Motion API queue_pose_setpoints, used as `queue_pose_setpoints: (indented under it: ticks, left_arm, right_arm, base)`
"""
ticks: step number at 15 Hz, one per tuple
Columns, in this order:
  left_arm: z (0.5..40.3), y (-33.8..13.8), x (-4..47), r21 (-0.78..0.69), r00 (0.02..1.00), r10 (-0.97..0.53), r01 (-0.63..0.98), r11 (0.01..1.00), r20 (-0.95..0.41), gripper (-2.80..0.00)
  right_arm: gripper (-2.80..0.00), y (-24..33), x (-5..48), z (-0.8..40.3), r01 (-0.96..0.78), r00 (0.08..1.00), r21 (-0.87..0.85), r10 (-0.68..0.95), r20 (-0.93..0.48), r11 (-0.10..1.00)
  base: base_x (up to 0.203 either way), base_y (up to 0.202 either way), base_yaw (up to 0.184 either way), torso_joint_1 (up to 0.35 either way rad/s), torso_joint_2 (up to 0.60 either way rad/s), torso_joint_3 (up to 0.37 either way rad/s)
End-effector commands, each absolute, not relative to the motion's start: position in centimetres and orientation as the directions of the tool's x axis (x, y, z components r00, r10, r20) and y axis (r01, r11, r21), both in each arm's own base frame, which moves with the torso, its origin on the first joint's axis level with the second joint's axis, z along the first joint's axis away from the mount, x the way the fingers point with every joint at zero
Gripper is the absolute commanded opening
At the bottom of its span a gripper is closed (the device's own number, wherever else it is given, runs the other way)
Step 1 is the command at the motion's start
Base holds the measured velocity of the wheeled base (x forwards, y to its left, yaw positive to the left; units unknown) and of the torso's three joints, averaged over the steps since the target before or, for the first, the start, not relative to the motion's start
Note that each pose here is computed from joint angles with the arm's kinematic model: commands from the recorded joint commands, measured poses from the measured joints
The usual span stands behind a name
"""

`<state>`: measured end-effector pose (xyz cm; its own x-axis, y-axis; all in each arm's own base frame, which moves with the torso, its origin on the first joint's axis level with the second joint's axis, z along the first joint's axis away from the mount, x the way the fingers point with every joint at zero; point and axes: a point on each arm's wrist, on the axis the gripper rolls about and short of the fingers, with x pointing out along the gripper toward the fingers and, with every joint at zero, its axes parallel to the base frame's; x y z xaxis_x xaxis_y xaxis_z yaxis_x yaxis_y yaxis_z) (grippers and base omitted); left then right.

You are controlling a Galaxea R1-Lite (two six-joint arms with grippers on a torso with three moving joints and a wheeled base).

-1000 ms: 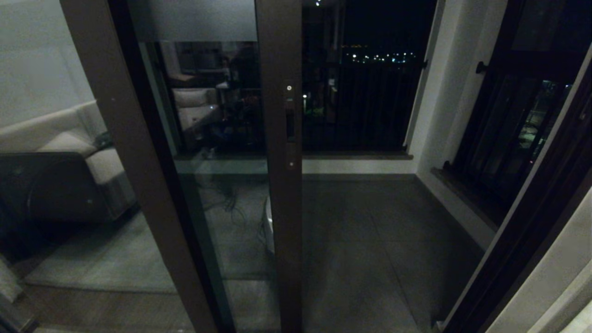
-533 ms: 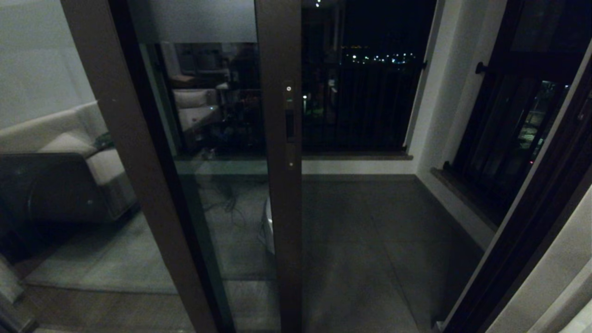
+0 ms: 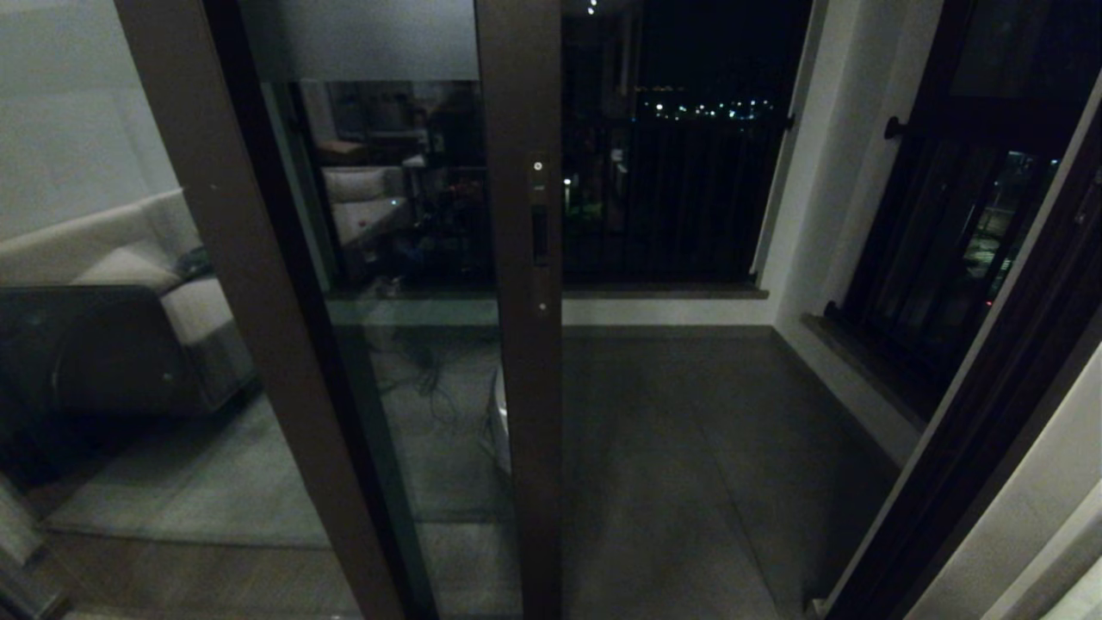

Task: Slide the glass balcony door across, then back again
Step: Open the slid door

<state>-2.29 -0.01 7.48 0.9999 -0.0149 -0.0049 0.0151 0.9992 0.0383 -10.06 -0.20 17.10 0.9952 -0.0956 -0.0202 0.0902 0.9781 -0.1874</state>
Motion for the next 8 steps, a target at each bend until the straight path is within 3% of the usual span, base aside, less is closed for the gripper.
queue_pose_setpoints:
  ticks: [1,3,4,6,8]
  left_arm:
    - [7.6,0.0,-2.3,0.065,1.000,-0.016,0.016,0.998,0.005,-2.80]
    - [9.0,0.0,-2.7,0.062,0.998,-0.025,0.021,0.998,0.064,-2.80]
    - [10.2,0.0,-2.9,0.060,0.995,-0.031,0.025,0.998,0.092,-2.80]
    - [12.8,-0.1,-2.7,0.060,0.995,-0.056,0.052,0.997,0.079,-2.80]
    - [15.9,-0.2,-1.3,0.058,0.996,-0.087,0.084,0.995,0.037,-2.80]
  right_arm:
    - [-2.80,0.1,-6.7,12.9,-0.033,0.996,-0.165,0.019,-0.089,0.986]
    - [-2.80,0.1,-3.8,9.4,-0.068,0.995,-0.149,0.055,-0.086,0.987]
    - [-2.80,0.2,-2.9,8.8,-0.069,0.998,-0.132,0.067,-0.016,0.989]
    - [-2.80,0.2,-2.5,8.4,-0.063,0.997,-0.059,0.065,0.029,0.996]
    - [-2.80,0.0,-2.2,7.4,0.001,1.000,-0.102,-0.002,-0.012,0.995]
  base:
    - [0.000,0.000,0.000,0.000,0.00,0.000]
    - [0.000,0.000,0.000,0.000,0.00,0.000]
    - [0.000,0.000,0.000,0.000,0.00,0.000]
    - [0.000,0.000,0.000,0.000,0.00,0.000]
    - [0.000,0.000,0.000,0.000,0.00,0.000]
